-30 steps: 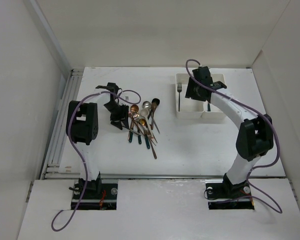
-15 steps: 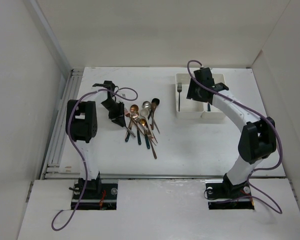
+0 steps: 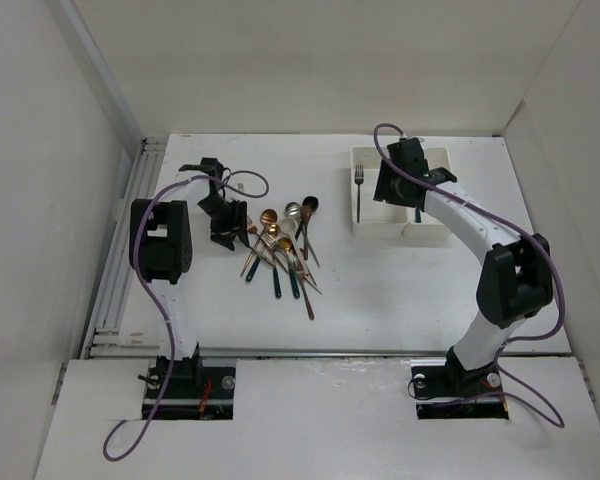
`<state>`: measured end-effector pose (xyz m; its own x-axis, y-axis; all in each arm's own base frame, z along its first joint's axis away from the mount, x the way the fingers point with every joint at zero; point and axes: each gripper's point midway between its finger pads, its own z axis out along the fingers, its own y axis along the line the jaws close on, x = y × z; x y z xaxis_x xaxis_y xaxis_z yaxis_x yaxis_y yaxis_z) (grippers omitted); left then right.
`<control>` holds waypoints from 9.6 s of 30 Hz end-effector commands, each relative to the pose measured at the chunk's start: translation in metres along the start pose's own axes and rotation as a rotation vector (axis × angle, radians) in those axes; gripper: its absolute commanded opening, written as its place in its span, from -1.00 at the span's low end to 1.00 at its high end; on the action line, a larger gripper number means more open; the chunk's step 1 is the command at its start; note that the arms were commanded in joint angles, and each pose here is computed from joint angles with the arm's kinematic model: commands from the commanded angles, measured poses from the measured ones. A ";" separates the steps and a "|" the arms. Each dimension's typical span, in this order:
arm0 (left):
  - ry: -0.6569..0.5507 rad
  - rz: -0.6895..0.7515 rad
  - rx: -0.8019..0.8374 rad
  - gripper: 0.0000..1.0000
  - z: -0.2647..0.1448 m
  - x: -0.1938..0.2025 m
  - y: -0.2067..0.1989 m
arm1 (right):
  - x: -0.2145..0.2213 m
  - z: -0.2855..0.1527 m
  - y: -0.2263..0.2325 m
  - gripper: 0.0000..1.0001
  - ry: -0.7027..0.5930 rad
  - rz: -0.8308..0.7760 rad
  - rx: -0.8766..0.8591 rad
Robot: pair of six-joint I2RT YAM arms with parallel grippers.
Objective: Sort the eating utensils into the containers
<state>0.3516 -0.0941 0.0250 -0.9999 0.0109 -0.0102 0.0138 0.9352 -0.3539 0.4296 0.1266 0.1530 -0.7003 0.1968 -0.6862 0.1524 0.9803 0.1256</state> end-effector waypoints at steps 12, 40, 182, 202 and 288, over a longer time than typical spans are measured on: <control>-0.057 0.070 -0.017 0.22 0.018 -0.026 -0.006 | -0.013 -0.018 -0.006 0.18 -0.061 0.007 -0.008; 0.074 0.066 -0.179 -1.00 0.052 -0.006 0.047 | -0.017 -0.046 -0.029 0.18 -0.134 -0.005 0.052; -0.302 0.313 -0.194 -1.00 -0.080 -0.026 -0.083 | -0.013 0.009 0.008 0.06 0.010 -0.060 -0.058; 0.015 0.335 -0.332 -0.35 -0.008 0.042 -0.023 | -0.008 0.007 0.005 0.06 0.012 -0.070 -0.057; -0.625 0.369 0.487 -0.59 -0.205 -0.030 -0.215 | 0.007 -0.112 0.287 -1.00 -0.117 -0.140 -1.016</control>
<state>0.3877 -0.2164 0.2631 -0.7962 -0.0564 -0.6024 0.3937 0.7078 -0.5866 0.3786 0.4081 0.2358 -0.6524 0.0682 -0.7548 -0.5950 0.5708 0.5658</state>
